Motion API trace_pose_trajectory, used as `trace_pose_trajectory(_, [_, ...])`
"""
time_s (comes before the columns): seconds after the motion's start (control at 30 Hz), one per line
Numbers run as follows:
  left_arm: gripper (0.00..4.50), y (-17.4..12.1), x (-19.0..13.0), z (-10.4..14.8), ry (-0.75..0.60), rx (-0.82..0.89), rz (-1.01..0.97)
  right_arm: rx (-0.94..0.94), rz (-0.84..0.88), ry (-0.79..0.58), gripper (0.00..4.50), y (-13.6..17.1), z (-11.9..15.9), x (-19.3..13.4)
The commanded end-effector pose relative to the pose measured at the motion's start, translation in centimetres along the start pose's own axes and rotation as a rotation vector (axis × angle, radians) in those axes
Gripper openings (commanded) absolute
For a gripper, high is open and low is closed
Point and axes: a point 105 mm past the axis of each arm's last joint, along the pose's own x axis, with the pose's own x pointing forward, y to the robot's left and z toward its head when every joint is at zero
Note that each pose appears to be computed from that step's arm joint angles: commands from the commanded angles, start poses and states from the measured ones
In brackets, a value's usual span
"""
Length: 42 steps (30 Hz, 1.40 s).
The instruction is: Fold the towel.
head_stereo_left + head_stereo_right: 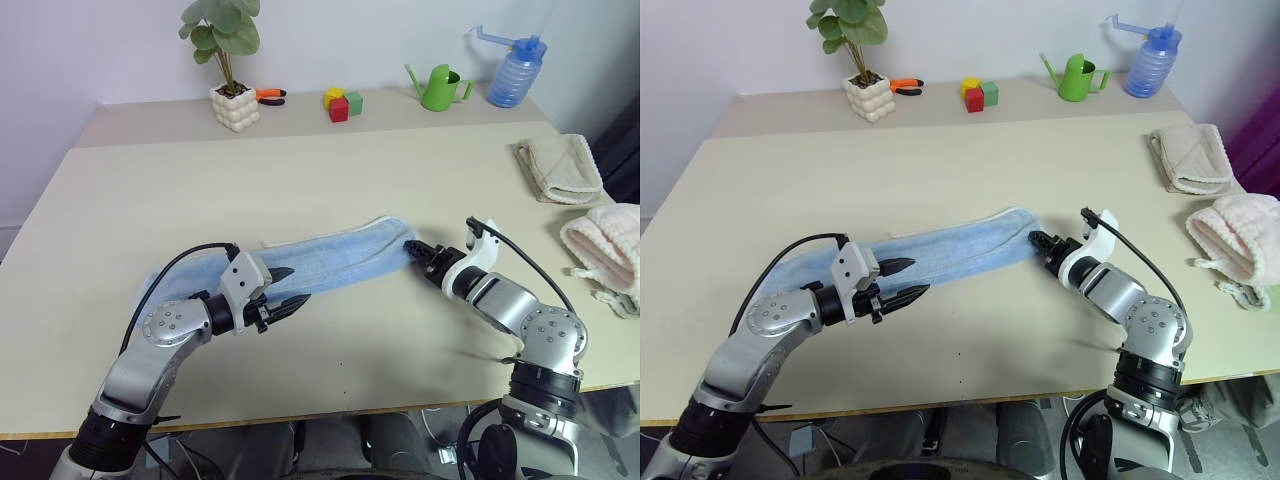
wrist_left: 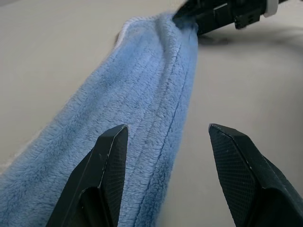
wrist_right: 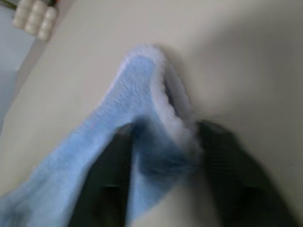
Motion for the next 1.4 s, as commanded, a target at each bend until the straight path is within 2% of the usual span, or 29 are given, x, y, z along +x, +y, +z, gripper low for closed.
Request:
trace_pose_trajectory(0.03, [2.75,0.1,-0.3,0.9,-0.028,0.034,0.012,-0.014,0.035,-0.014,0.05,0.8,0.3,-0.3])
trace_pose_trajectory(0.2, [2.75,0.2,-0.2,0.9,-0.03,0.036,0.01,-0.038,0.026,-0.057,0.05,0.4,1.4,-1.5])
trace_pose_trajectory(0.5, [2.75,0.0,0.0,1.3,-0.031,0.046,-0.011,-0.157,-0.087,-0.217,0.05,-2.9,8.0,-6.7])
trace_pose_trajectory(0.67, [2.75,0.1,0.4,1.4,-0.031,0.051,-0.021,-0.392,-0.039,-0.215,0.05,-0.8,9.5,-7.6])
trace_pose_trajectory(0.73, [2.75,0.3,0.5,1.3,-0.028,0.052,-0.022,-0.558,0.058,-0.182,0.05,2.2,9.1,-7.4])
trace_pose_trajectory(0.87, [2.75,0.7,0.5,1.0,-0.023,0.05,-0.02,-0.716,0.209,-0.12,0.05,5.7,7.5,-7.0])
trace_pose_trajectory(0.93, [2.75,0.9,0.4,0.4,-0.017,0.045,-0.015,-0.868,0.285,-0.005,0.05,7.2,4.7,-5.8])
trace_pose_trajectory(1.17, [2.75,0.6,0.2,-0.1,-0.021,0.05,0.004,-1.076,0.36,0.212,0.05,7.3,-1.7,-2.7])
trace_pose_trajectory(1.4, [2.75,0.5,-0.3,-0.2,-0.014,0.046,0.018,-1.144,0.421,0.256,0.05,7.8,-3.7,-2.0])
